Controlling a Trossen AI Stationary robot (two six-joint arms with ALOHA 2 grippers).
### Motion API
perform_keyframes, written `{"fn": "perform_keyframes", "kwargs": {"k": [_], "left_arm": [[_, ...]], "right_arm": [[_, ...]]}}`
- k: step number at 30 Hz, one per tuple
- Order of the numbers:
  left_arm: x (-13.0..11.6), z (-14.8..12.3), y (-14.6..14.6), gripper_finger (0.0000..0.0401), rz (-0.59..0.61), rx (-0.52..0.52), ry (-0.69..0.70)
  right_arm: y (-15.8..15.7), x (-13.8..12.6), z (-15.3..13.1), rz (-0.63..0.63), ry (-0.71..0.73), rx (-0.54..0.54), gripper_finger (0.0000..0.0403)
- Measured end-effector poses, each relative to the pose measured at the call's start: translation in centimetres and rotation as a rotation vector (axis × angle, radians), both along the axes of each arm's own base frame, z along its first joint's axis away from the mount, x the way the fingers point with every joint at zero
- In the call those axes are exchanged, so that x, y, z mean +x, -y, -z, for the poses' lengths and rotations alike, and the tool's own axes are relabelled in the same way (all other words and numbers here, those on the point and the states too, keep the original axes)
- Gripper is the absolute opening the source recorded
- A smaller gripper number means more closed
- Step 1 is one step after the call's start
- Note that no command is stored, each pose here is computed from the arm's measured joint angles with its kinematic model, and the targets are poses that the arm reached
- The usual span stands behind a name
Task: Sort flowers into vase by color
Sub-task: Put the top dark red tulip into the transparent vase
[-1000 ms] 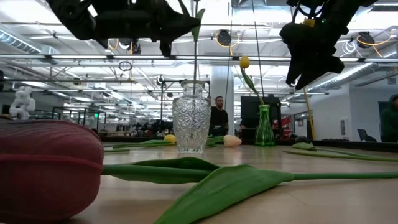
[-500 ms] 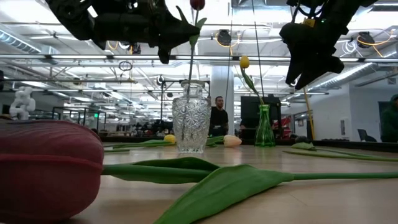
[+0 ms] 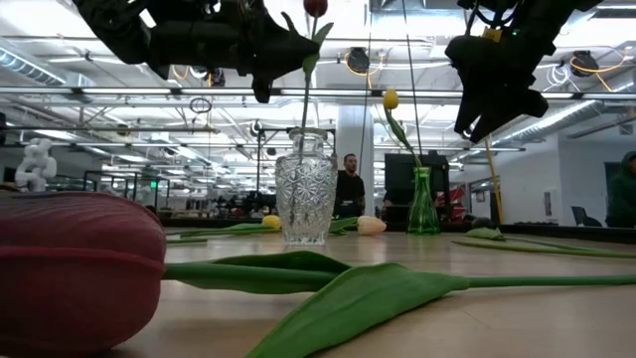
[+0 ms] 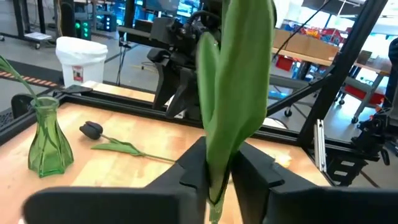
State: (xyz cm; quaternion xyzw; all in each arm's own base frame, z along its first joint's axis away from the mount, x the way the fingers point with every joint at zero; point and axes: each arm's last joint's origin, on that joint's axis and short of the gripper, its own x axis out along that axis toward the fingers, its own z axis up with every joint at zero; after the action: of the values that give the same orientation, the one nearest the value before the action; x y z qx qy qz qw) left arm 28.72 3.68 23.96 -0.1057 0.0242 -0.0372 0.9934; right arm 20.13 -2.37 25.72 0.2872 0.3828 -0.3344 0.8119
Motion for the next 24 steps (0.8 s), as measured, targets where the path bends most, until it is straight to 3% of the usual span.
{"fn": "perform_keyframes", "kwargs": {"k": [7,10,16,24], "left_arm": [[0.0,0.0,0.0,0.0159,-0.002,-0.001,0.004],[0.0,0.0,0.0,0.0179,0.002,-0.052,0.000],[-0.2,-0.1,0.2,0.0185,0.058,-0.060,-0.019],[-1.4,-1.6,-0.3,0.0185,0.011,0.027,-0.180]], "right_arm": [[0.0,0.0,0.0,0.000,-0.001,0.000,0.0187],[0.0,0.0,0.0,0.000,-0.001,0.000,0.0187],[0.0,0.0,0.0,0.000,-0.001,0.000,0.0187],[0.0,0.0,0.0,0.000,-0.003,0.000,0.0187]]}}
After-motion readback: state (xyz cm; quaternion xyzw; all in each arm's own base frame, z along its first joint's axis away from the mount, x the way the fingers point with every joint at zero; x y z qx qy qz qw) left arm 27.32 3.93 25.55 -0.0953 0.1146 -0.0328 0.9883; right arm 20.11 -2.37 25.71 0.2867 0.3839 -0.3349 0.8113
